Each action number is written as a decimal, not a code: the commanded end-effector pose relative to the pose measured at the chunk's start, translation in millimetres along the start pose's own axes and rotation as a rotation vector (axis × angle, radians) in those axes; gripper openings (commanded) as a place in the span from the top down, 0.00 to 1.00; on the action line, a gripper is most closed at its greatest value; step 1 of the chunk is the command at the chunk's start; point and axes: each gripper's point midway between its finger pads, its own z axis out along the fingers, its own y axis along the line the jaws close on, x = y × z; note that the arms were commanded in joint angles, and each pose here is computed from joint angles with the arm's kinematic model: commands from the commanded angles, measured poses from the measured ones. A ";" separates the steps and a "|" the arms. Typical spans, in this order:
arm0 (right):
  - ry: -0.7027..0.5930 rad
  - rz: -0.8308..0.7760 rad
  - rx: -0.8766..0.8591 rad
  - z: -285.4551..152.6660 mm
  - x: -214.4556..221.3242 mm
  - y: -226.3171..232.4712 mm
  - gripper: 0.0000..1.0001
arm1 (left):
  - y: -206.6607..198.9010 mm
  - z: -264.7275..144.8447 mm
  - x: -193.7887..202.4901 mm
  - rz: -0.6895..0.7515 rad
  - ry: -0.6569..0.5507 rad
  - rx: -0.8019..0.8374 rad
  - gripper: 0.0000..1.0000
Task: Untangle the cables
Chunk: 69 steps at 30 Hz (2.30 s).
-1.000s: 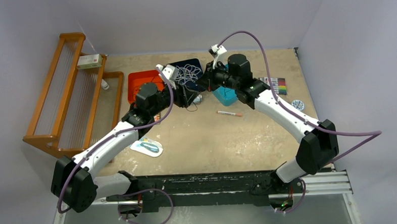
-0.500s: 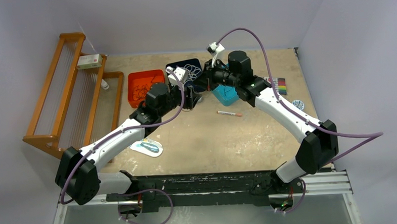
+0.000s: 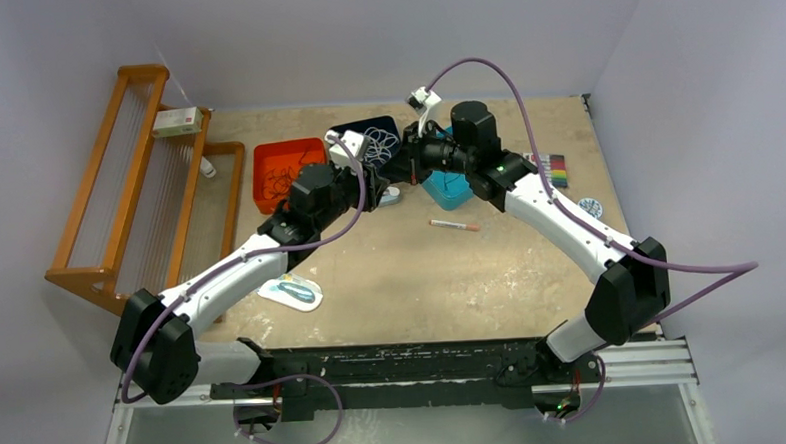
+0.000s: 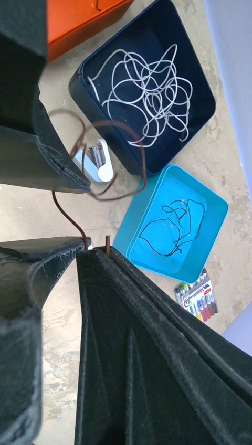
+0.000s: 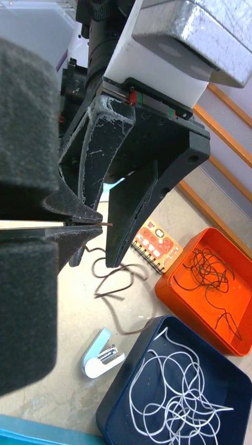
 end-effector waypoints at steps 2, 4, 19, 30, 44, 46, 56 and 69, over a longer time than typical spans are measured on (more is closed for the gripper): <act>-0.063 -0.022 -0.083 -6.4 -27.1 24.5 1.00 | -10.0 2.5 -30.0 -0.013 -0.086 0.035 0.68; -0.071 -0.015 -0.086 -6.3 -28.1 24.8 1.00 | -13.1 2.2 -29.8 -0.018 -0.086 0.050 0.71; -0.172 -0.015 -0.022 -5.9 -41.6 12.4 0.88 | -24.8 -4.5 -37.7 -0.056 -0.107 0.106 1.00; -0.449 -0.103 0.274 -56.8 -26.4 -37.2 0.50 | -6.2 -12.4 -57.6 -0.130 -0.136 -0.027 1.00; -0.426 -0.112 0.097 -20.7 -5.2 -29.5 0.40 | -29.2 -20.4 -74.3 -0.150 -0.148 0.083 1.00; -0.423 -0.117 0.081 -15.8 -8.2 -27.9 0.39 | -30.6 -20.0 -73.1 -0.151 -0.144 0.092 1.00; -0.380 -0.071 -0.014 6.3 4.8 -24.7 0.39 | -35.5 -22.1 -76.4 -0.155 -0.157 0.119 1.00; -0.375 0.002 -0.005 30.1 10.3 -41.8 0.43 | -43.2 -24.3 -75.9 -0.167 -0.152 0.162 1.00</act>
